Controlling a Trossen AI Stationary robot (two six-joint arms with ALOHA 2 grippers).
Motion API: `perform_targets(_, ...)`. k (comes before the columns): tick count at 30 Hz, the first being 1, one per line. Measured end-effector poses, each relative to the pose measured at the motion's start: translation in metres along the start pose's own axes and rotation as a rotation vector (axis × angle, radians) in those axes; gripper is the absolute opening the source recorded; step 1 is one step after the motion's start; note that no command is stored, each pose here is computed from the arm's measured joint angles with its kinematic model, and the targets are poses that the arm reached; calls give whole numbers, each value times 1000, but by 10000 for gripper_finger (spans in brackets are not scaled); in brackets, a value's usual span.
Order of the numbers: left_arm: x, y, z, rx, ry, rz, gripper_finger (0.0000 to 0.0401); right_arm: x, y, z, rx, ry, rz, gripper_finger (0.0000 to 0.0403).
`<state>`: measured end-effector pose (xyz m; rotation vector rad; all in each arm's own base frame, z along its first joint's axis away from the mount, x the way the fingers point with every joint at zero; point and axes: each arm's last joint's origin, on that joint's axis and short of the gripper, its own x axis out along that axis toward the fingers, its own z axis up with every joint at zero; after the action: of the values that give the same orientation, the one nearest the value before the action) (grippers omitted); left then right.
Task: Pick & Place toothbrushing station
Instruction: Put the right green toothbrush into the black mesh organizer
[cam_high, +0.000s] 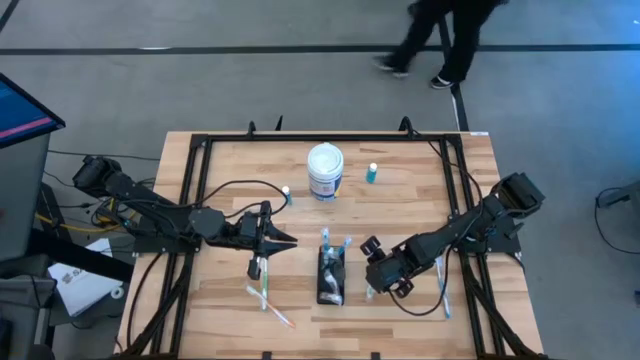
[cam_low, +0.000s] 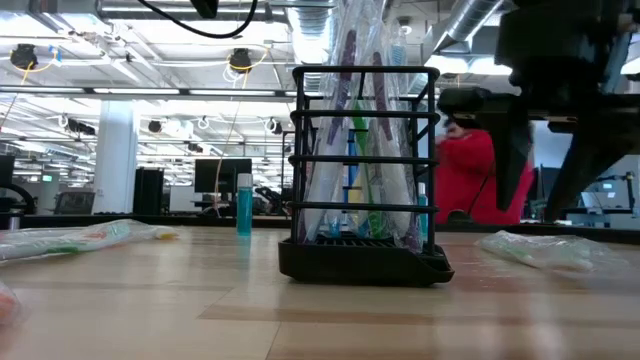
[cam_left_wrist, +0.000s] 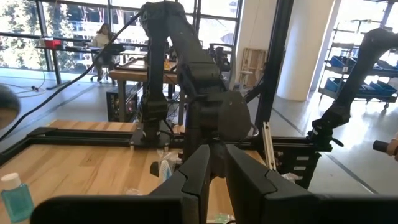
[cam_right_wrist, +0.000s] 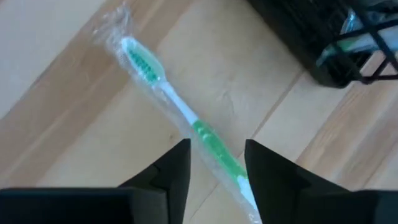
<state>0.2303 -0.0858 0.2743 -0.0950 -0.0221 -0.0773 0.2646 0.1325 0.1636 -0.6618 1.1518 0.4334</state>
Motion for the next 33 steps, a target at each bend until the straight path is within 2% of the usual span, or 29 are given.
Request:
perform_targets(9,0,0,0,2,0,0,44,1,0,1,-34,-4,-3,170)
perform_targets(20,0,0,0,3,2,0,44,5,-3,0,-23,4,-3,170)
perform_targets(28,0,0,-1,5,14,1,44,29,1,2,-36,63,18,171)
perform_targets(33,0,0,-2,5,16,2,44,34,-1,13,-34,65,19,171)
